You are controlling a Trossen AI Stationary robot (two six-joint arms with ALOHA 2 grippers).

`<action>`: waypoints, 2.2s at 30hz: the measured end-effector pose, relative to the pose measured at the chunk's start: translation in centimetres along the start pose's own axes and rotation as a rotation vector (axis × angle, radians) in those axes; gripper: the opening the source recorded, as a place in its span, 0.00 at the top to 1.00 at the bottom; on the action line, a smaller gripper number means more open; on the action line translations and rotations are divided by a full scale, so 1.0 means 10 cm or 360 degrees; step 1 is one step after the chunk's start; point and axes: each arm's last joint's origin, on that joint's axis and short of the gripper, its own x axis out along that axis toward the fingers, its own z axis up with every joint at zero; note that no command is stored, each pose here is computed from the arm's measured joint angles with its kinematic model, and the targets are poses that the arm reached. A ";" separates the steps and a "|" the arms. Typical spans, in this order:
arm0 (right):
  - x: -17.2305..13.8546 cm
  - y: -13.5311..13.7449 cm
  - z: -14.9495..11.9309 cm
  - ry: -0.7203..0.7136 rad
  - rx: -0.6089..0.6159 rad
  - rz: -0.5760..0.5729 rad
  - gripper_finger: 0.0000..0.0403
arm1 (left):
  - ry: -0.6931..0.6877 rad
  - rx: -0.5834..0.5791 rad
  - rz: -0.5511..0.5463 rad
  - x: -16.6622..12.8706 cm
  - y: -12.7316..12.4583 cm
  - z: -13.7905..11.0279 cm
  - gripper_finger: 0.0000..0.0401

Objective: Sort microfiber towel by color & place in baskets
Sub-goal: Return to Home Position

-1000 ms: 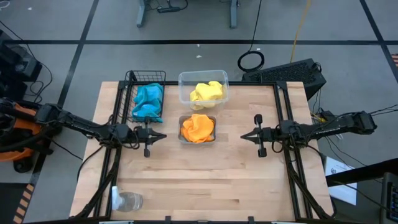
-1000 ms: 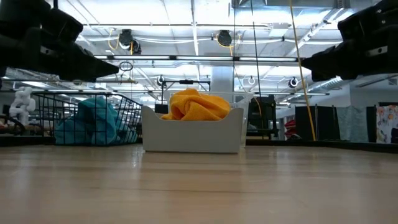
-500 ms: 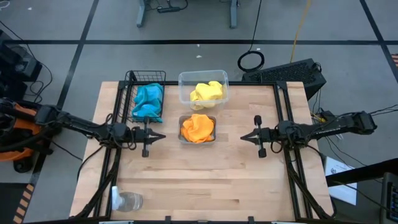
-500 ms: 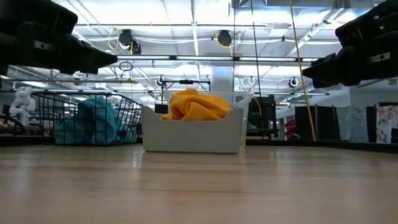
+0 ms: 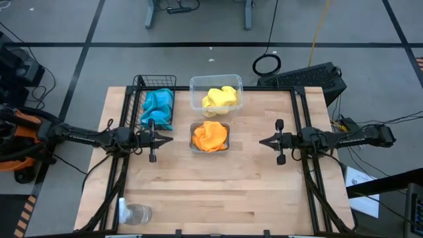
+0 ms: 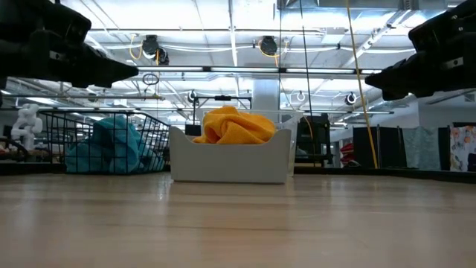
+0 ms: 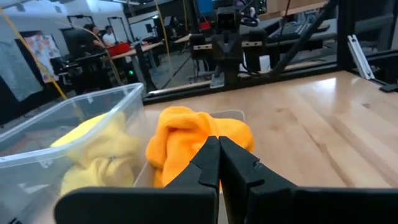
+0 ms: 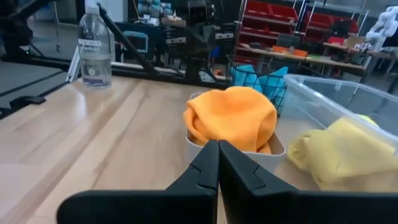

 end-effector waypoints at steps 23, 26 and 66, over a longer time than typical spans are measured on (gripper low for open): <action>-0.23 -0.02 0.05 -0.0161 0.0002 0.0038 1.00 | -0.0102 -0.0101 0.0025 -0.20 0.11 0.04 0.98; -0.23 -0.02 0.06 -0.0162 -0.0001 0.0038 1.00 | -0.0121 -0.0101 0.0029 -0.23 0.11 0.04 0.98; -0.22 0.00 0.03 -0.0120 -0.0064 0.0121 1.00 | -0.0073 -0.0120 -0.0139 -0.29 0.07 -0.02 0.99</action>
